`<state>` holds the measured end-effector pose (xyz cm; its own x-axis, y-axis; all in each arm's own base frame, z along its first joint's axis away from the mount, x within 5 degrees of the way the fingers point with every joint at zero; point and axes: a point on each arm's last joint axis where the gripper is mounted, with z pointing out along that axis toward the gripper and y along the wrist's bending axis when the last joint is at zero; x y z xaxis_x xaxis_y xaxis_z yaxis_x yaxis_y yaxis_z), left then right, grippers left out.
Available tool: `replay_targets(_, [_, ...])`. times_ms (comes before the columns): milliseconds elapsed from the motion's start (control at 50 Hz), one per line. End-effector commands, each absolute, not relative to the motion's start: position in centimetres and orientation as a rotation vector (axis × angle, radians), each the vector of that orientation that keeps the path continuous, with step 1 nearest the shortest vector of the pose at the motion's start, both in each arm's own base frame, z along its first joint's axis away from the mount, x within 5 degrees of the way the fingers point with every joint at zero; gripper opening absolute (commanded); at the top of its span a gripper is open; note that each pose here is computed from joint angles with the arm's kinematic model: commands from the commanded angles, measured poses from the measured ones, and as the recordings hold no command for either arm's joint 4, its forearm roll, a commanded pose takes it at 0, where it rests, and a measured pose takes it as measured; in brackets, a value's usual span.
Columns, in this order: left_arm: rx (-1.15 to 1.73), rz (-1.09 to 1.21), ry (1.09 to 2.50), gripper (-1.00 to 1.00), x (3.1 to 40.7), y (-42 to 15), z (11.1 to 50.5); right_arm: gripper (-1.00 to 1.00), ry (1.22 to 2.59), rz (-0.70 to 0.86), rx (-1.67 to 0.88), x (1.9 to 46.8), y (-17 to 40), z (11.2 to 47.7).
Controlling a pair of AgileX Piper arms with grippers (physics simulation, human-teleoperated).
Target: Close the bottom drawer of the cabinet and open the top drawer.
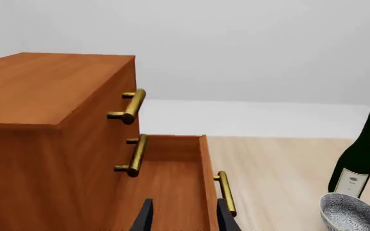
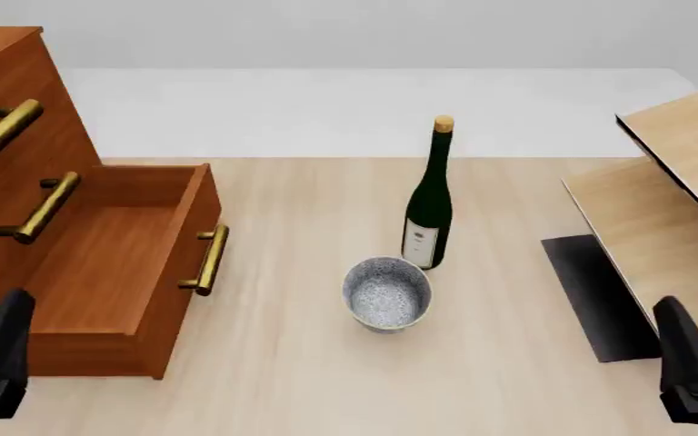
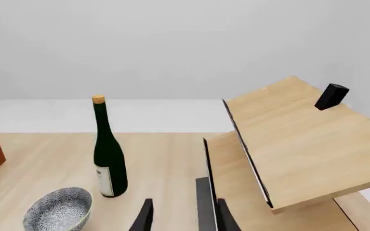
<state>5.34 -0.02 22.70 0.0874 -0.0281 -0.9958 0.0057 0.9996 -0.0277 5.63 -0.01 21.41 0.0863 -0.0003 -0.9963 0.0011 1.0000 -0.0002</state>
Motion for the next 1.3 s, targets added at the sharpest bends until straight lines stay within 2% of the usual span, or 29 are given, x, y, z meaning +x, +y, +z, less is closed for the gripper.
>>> replay_targets(20, [0.003, 0.002, 1.488, 1.00, 5.6, 0.0, 21.4, 1.00, 1.486, 0.000, -0.001, 5.7, 0.0, 21.4])
replay_targets(320, [-0.025, -0.011, 1.492, 1.00, 5.7, 0.1, 21.7, 1.00, 1.487, -0.005, -0.009, 5.8, 0.0, 21.4])
replay_targets(500, [0.023, -0.043, 1.486, 1.00, 5.7, -0.2, 24.5, 1.00, 1.486, -0.008, -0.002, 5.8, 0.0, 21.4])
replay_targets(740, [0.080, -0.059, 1.554, 1.00, 9.2, -0.8, 30.2, 1.00, 1.486, -0.007, 0.000, 5.9, 0.0, 21.4])
replay_targets(1020, [0.055, -0.144, 1.673, 1.00, 12.5, -1.6, 33.6, 1.00, 1.486, -0.005, 0.005, 5.9, 0.0, 21.5])
replay_targets(1080, [0.050, -0.107, 1.714, 1.00, 13.2, -1.3, 33.7, 1.00, 1.485, -0.003, 0.006, 5.8, 0.0, 21.4])
replay_targets(1300, [0.082, -0.247, 1.841, 1.00, 14.8, -3.3, 33.6, 1.00, 1.484, -0.002, 0.006, 5.8, 0.0, 21.4])
